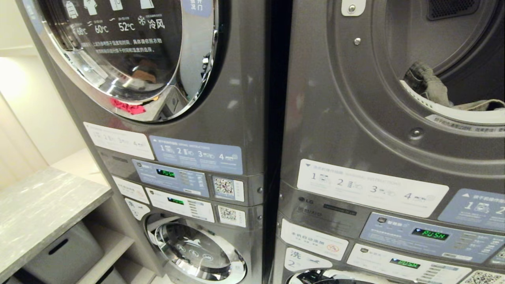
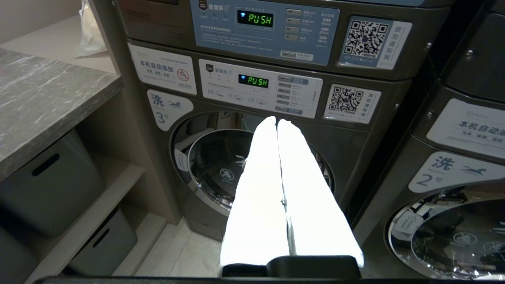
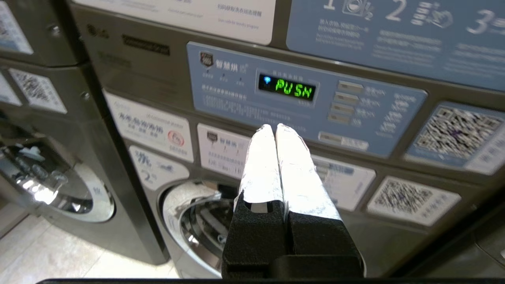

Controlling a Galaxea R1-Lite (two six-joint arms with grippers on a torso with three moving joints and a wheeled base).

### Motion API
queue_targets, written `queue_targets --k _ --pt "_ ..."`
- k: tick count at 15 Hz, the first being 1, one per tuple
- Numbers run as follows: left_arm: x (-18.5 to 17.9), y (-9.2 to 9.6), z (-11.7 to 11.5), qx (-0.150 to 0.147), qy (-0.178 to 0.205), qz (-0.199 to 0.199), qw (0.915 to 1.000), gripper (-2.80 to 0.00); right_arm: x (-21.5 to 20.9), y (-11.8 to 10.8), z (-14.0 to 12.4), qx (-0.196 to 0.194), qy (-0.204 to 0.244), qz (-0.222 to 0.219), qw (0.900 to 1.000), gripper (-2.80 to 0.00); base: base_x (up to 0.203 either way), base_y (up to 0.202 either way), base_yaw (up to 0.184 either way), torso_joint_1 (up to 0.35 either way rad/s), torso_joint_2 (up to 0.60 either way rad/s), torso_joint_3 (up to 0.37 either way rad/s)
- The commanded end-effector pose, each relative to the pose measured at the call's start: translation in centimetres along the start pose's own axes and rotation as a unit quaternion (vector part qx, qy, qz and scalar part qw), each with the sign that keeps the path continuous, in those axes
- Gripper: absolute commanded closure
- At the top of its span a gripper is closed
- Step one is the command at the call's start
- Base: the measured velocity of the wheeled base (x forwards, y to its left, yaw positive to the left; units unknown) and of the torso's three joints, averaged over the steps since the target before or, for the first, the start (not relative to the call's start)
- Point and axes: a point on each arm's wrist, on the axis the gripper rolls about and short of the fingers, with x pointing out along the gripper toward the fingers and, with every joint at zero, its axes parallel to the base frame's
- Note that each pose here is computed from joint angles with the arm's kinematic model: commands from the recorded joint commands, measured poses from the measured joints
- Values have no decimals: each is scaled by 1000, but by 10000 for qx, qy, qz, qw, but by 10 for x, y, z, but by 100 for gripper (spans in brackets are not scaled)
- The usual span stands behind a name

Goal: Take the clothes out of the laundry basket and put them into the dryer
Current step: Put the clothes in the dryer, then close the dryer

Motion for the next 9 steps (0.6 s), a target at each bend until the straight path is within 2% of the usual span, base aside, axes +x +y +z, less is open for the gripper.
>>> queue_targets --k 1,9 --pt "0 0 0 -1 0 2 10000 0 0 0 0 -17 19 14 10000 0 -199 0 1 -14 6 2" --pt "0 0 0 -1 -5 2 10000 0 0 0 0 -96 -7 59 9999 0 -197 0 2 2 3 2"
